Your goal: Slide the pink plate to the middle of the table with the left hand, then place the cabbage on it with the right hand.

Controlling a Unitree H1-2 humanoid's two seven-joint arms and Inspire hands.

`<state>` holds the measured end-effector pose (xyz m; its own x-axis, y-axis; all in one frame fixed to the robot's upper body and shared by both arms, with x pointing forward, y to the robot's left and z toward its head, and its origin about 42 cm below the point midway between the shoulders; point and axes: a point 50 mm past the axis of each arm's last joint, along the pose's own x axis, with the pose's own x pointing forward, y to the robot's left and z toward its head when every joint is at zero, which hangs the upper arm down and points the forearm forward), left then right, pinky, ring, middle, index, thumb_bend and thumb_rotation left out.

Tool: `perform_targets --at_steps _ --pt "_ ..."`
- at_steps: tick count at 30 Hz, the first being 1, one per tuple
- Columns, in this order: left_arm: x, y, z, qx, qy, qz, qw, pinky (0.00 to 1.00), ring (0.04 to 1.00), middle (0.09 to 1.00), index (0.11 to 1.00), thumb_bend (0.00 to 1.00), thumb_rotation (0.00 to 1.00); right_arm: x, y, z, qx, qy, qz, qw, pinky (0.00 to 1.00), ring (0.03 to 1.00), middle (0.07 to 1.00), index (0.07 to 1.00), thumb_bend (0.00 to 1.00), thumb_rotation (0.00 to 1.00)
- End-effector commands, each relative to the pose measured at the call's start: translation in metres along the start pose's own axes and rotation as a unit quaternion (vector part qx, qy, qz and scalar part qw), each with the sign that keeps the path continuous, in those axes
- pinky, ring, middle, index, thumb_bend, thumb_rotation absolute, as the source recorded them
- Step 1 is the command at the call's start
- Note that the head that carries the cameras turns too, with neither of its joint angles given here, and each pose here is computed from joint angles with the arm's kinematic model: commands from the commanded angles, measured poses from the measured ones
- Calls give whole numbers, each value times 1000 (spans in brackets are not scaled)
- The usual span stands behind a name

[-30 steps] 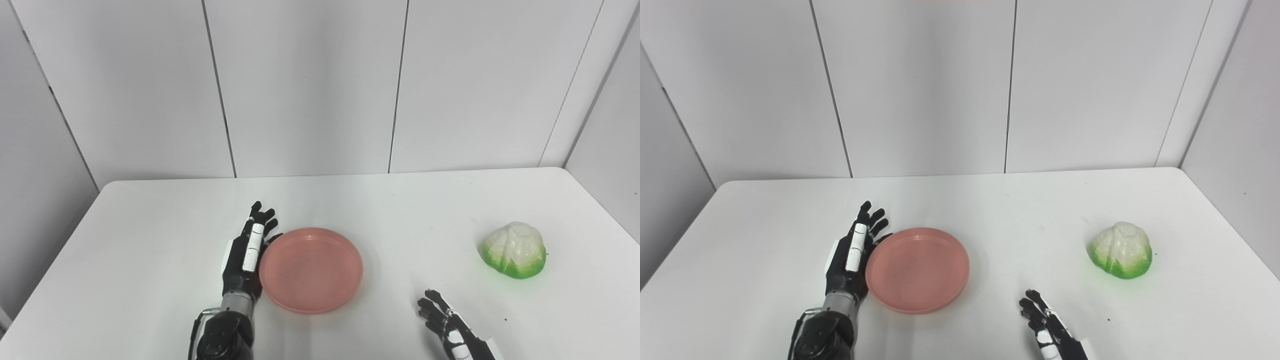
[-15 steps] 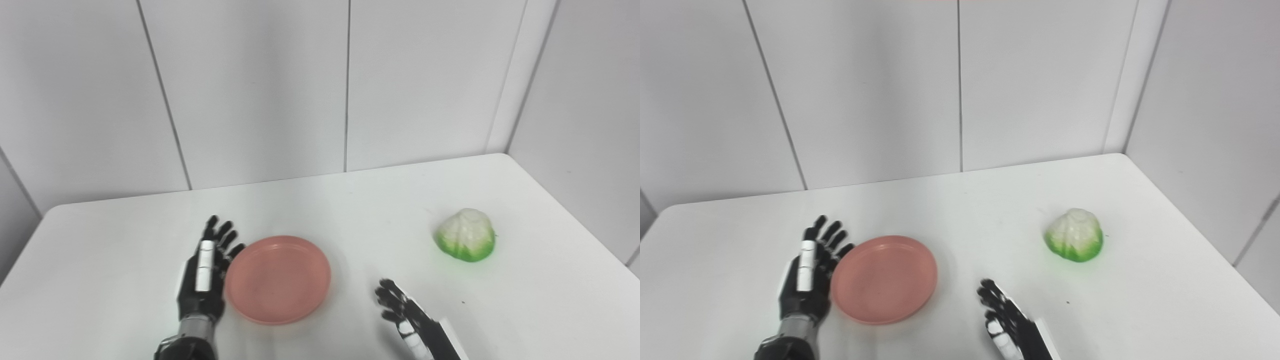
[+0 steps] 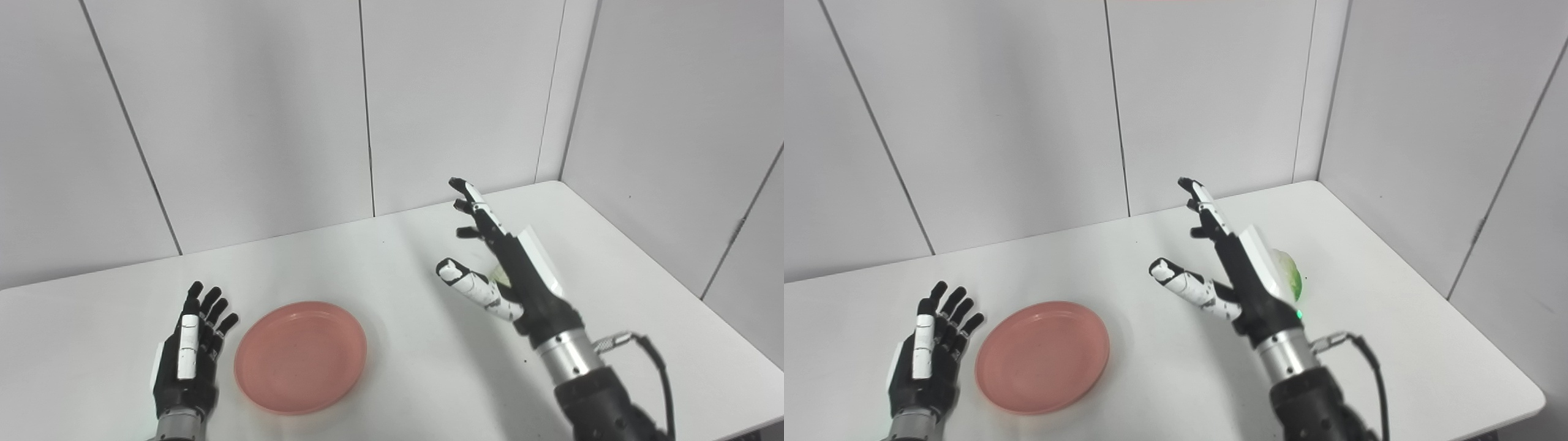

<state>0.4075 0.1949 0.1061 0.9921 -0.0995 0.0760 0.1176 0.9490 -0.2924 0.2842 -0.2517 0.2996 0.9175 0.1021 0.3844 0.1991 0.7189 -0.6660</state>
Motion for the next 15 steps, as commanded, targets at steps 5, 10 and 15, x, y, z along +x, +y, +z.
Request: perform_targets --at_steps 5,10,15 --pt "-29 22 -34 -1 43 18 999 867 926 903 928 849 751 37 -26 -2 -109 -13 5 994 757 901 928 939 1000 892" --pt "-28 19 -35 3 42 17 999 855 922 886 924 855 759 70 -35 -19 -194 11 53 979 684 877 941 911 1000 578" --pt "-28 17 -34 9 41 10 999 839 908 873 932 880 762 94 -37 -31 -265 39 114 957 740 904 950 892 1000 313"
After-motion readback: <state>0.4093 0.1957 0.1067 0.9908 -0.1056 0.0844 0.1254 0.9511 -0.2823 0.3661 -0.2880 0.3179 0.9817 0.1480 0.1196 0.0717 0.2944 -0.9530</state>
